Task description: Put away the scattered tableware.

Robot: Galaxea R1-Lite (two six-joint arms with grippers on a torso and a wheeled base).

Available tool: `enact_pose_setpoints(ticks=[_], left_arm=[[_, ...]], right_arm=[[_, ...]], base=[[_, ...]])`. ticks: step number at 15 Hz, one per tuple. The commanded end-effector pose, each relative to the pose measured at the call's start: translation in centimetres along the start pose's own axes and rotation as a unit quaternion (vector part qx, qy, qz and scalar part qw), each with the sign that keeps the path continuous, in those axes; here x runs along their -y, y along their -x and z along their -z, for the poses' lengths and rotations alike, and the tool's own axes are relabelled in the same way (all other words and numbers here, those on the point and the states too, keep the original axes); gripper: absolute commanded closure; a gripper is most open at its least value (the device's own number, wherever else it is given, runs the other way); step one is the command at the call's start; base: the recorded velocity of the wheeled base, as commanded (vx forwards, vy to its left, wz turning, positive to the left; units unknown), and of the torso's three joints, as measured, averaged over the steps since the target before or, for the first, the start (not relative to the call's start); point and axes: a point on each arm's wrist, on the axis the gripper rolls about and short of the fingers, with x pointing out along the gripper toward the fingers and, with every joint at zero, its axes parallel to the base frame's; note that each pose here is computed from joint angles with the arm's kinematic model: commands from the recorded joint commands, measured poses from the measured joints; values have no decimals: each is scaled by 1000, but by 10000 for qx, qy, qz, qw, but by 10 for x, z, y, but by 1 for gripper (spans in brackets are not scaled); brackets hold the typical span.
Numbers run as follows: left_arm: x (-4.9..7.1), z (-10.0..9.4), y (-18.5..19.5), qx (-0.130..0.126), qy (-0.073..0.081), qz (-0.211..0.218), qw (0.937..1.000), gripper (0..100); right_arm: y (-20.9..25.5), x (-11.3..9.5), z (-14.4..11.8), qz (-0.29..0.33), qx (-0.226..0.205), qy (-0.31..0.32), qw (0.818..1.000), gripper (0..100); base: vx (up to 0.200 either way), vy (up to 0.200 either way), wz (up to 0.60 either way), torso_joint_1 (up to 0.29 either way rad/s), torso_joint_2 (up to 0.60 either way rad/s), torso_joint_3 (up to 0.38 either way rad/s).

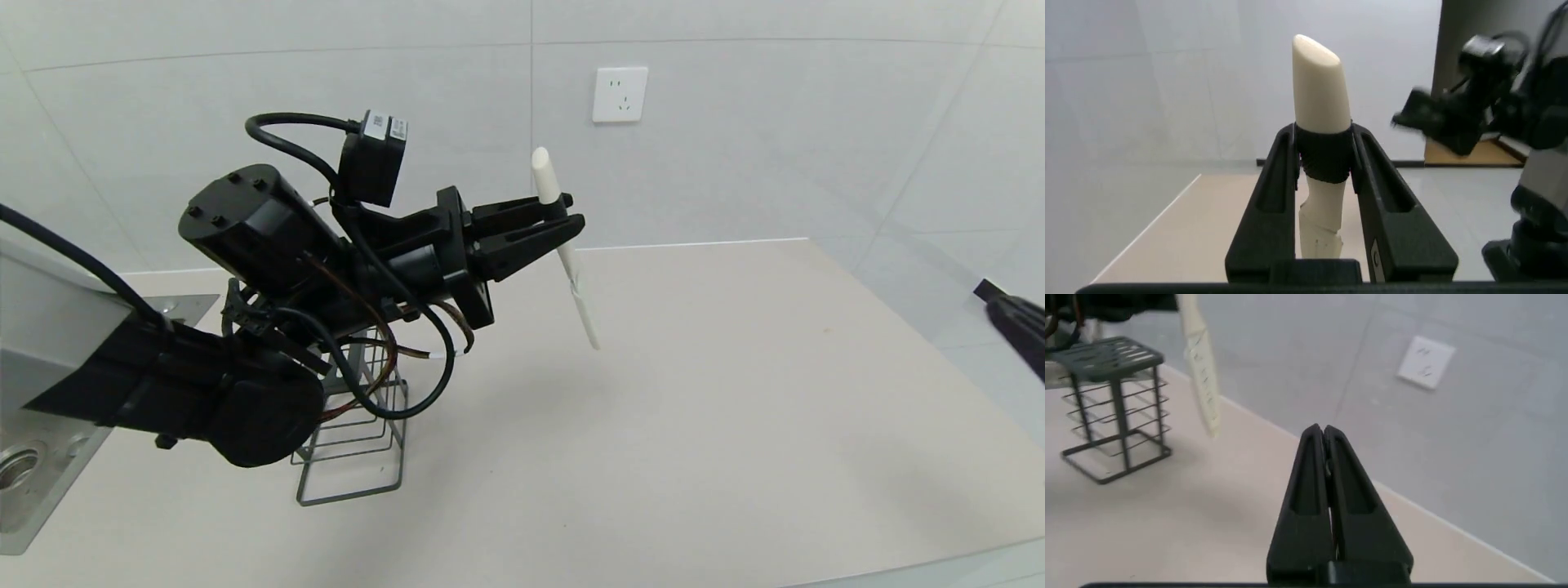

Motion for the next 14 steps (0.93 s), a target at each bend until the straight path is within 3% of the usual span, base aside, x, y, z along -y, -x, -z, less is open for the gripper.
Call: enact_pose_setpoints(ticks=[1, 6, 9, 12, 14], left_arm=[[5, -13, 3, 44, -82, 2, 10000, 100], [16, -19, 18, -75, 12, -204, 9998, 100], [16, -24, 22, -78, -57, -260, 9996, 100], [15, -34, 34, -104, -132, -429, 9989, 100], [21, -43, 46, -166, -121, -543, 9983, 100]], right_arm=[[48, -12, -30, 714, 459, 622, 9944, 100], [102, -49, -30, 811, 321, 430, 9953, 100], [128, -72, -17, 935, 222, 452, 9944, 100], [126, -72, -16, 534, 152, 399, 9977, 100], [126, -74, -9, 233, -100, 371, 9990, 100]], base=[[0, 0, 0, 0, 0, 0], [0, 0, 0, 0, 0, 0], [0, 0, 0, 0, 0, 0], [0, 0, 0, 0, 0, 0], [0, 0, 0, 0, 0, 0]])
